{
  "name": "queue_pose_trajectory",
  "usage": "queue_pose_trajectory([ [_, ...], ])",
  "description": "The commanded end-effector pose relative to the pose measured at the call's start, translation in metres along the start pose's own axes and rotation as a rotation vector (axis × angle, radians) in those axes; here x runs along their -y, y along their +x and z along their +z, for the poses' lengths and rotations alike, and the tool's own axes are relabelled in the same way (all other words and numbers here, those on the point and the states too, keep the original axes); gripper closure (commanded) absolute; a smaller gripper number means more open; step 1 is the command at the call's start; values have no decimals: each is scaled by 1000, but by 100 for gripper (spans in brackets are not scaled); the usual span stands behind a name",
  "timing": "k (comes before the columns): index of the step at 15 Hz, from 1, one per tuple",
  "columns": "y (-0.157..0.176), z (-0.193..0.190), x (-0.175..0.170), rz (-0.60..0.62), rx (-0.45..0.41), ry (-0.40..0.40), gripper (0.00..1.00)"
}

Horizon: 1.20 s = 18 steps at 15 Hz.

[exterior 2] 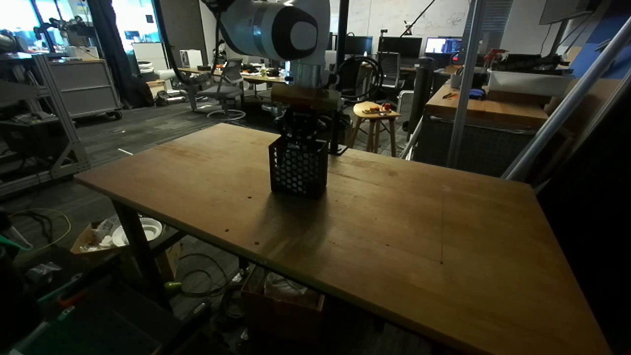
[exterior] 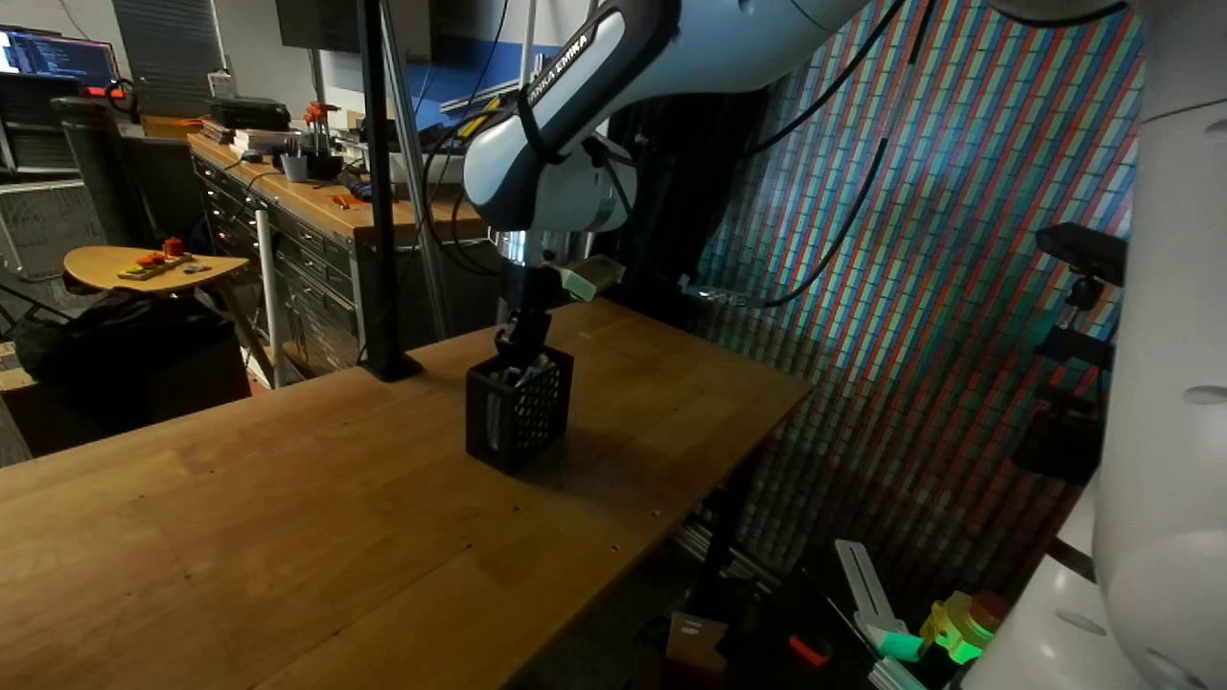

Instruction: Put the white towel in the black box

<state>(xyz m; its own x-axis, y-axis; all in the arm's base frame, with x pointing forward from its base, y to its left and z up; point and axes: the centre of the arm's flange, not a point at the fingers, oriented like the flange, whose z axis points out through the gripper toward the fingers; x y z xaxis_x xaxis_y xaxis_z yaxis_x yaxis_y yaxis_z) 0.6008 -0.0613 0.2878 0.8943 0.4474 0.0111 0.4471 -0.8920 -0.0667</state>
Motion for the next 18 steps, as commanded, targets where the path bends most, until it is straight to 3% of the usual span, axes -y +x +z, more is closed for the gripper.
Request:
queue_pose_trajectory([
  [1,12,9,-16,-50,-1,31,89],
  [10,7,33,-24,-64,-10,89,89],
  [18,9,73,-7,-96,15,192,89],
])
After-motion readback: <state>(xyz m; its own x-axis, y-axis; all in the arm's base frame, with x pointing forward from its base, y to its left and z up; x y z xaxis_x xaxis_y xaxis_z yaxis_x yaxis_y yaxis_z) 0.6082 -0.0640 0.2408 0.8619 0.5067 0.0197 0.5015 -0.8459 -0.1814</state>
